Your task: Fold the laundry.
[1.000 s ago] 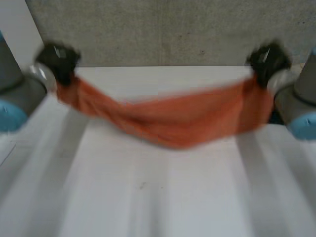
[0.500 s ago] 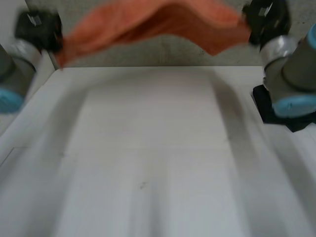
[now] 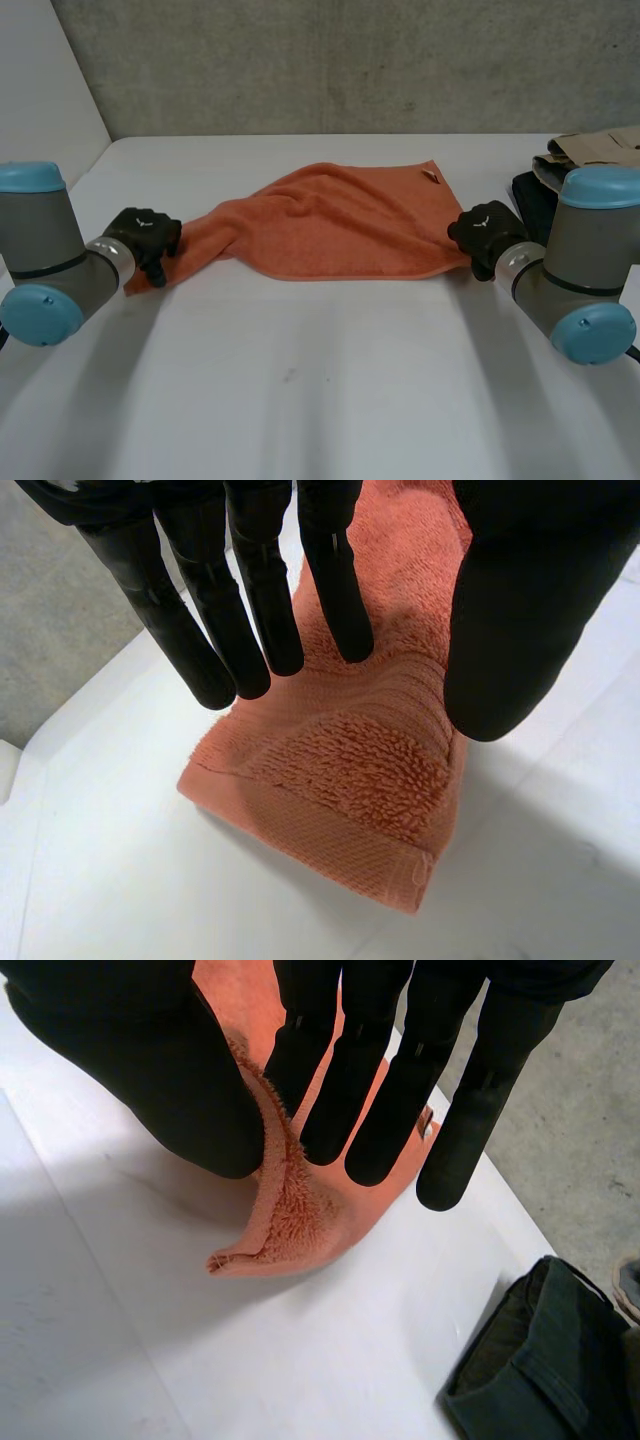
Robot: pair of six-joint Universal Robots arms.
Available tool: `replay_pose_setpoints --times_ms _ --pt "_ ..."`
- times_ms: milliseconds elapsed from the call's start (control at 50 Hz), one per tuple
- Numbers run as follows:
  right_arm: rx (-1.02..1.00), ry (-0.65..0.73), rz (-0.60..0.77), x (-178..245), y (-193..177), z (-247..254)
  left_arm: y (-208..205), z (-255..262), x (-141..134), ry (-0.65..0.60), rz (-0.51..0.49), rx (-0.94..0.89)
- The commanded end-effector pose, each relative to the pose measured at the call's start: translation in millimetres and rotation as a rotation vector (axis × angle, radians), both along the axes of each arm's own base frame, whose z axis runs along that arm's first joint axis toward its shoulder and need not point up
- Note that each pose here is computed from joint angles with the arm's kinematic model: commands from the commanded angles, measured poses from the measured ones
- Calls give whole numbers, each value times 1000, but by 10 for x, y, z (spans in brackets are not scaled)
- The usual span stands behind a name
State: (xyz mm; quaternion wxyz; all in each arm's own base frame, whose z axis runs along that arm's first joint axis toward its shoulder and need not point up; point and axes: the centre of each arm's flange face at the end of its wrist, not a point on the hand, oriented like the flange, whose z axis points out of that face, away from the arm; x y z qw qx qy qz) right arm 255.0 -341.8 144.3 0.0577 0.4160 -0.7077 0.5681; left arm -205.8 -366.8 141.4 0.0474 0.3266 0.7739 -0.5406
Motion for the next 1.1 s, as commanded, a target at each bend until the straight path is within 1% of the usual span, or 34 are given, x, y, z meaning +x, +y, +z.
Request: replay_pose_setpoints --times_ms 20,140,240,300,360,440,460,500,520,540,560,580,660,700,720,780,800,860,880,940,960,1020,1080,1100 --pt "13 -8 21 38 106 -5 -74 -74 -24 0 6 -33" --pt "23 2 19 18 109 -56 -112 -115 -35 -10 2 -32" --pt "16 11 15 -4 78 -61 -132 -19 -47 0 -5 -52" --pt "0 16 9 -32 47 2 -104 80 -26 -4 7 -34" --pt "-35 34 13 -47 59 194 -36 222 10 -7 19 -10" --pt "-104 60 3 -161 83 652 161 711 65 15 22 -22" --pt "-139 67 -12 -232 96 890 278 1016 79 32 16 -58" --pt "-177 67 -25 -291 117 1137 415 1333 108 51 15 -102" --pt "-196 67 -32 -316 136 1270 564 1670 149 73 18 -158" --pt "-226 63 -46 -368 181 1525 643 1818 171 86 21 -179" --pt "-239 59 -53 -397 208 1649 719 1969 188 99 21 -208" --pt "-253 52 -69 -454 243 1846 859 2220 209 127 18 -253" --pt "-268 24 -89 -525 323 2197 1001 2463 226 168 10 -247" --pt "-262 20 -88 -527 341 2255 1018 2459 225 169 11 -210" --pt "-252 24 -87 -530 337 2258 985 2382 229 161 17 -153" --pt "-187 47 -74 -517 304 2164 893 2198 233 144 28 -57" --pt "-148 67 -67 -510 274 2068 805 2037 237 130 35 9" --pt "-84 104 -58 -492 212 1869 666 1778 218 110 36 95" --pt "-47 128 -43 -463 175 1725 570 1587 207 95 39 150" --pt "8 161 -18 -391 125 1480 430 1317 196 69 45 218" --pt "30 178 -1 -323 98 1339 325 1167 188 57 52 245" --pt "31 190 5 -235 13 1160 145 1016 167 47 64 246" --pt "-82 166 -15 -82 -203 1099 -66 1037 58 56 48 169" --pt "-179 135 -38 -18 -317 1203 -138 1217 -18 79 29 79"
